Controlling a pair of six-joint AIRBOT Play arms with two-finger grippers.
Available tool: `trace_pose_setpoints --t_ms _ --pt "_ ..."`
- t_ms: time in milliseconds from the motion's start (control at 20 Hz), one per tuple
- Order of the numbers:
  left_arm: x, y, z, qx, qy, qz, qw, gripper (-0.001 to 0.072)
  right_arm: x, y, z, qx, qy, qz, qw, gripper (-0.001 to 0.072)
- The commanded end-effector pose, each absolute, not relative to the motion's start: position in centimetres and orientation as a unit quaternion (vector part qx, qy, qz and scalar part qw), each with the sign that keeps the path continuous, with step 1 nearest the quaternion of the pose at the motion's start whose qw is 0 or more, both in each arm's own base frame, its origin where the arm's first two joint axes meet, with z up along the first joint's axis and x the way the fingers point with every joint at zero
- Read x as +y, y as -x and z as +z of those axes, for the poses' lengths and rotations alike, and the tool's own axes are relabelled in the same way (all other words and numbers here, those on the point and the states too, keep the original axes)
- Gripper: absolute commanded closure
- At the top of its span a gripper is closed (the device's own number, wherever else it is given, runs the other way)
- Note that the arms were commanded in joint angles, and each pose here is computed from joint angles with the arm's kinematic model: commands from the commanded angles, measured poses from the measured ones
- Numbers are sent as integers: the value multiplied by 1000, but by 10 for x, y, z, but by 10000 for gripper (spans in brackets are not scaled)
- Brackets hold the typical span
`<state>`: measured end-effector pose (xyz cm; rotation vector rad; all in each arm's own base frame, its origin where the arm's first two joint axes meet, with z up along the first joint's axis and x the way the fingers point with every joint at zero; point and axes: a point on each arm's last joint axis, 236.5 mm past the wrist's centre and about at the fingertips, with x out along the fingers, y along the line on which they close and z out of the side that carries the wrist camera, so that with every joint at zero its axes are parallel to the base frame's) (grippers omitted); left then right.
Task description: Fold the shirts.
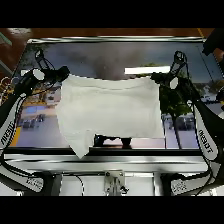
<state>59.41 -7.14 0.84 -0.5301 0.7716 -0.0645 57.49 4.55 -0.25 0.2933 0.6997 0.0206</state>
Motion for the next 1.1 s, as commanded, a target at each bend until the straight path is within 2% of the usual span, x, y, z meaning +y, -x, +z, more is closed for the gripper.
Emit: trace_pose_setpoints --t_ms 0,100,200,300,450,600,800,850,900,950,1000,1050 --pt "-65 -581 5 401 240 -38 883 675 46 -566 -4 362 -137 13 922 638" --pt "-56 -561 5 446 213 -57 867 675 34 -553 6 380 -134 7 915 638" --pt "-53 -522 -10 527 207 -74 821 676 24 -525 -7 441 -131 0 888 638" --pt "-47 -477 -33 614 189 -80 762 675 16 -485 -38 532 -127 -7 837 638" --pt "-54 -442 -56 682 188 -92 701 675 17 -444 -75 623 -132 -9 771 638" --pt "-59 -442 -65 687 186 -94 696 676 34 -428 -96 660 -153 3 735 638" --pt "-51 -439 -66 693 206 -75 687 675 33 -424 -99 668 -147 2 730 637" --pt "-53 -439 -65 693 213 -77 684 634 35 -425 -96 667 -146 6 730 550" --pt "-57 -436 -61 697 222 -85 677 441 38 -425 -91 665 -148 14 732 349" --pt "-57 -432 -56 702 225 -90 670 289 39 -425 -82 664 -138 29 734 186" --pt "-54 -427 -49 708 216 -98 666 299 37 -423 -68 665 -114 43 737 177" --pt "-49 -422 -39 710 208 -106 664 361 29 -421 -52 667 -86 45 739 177"
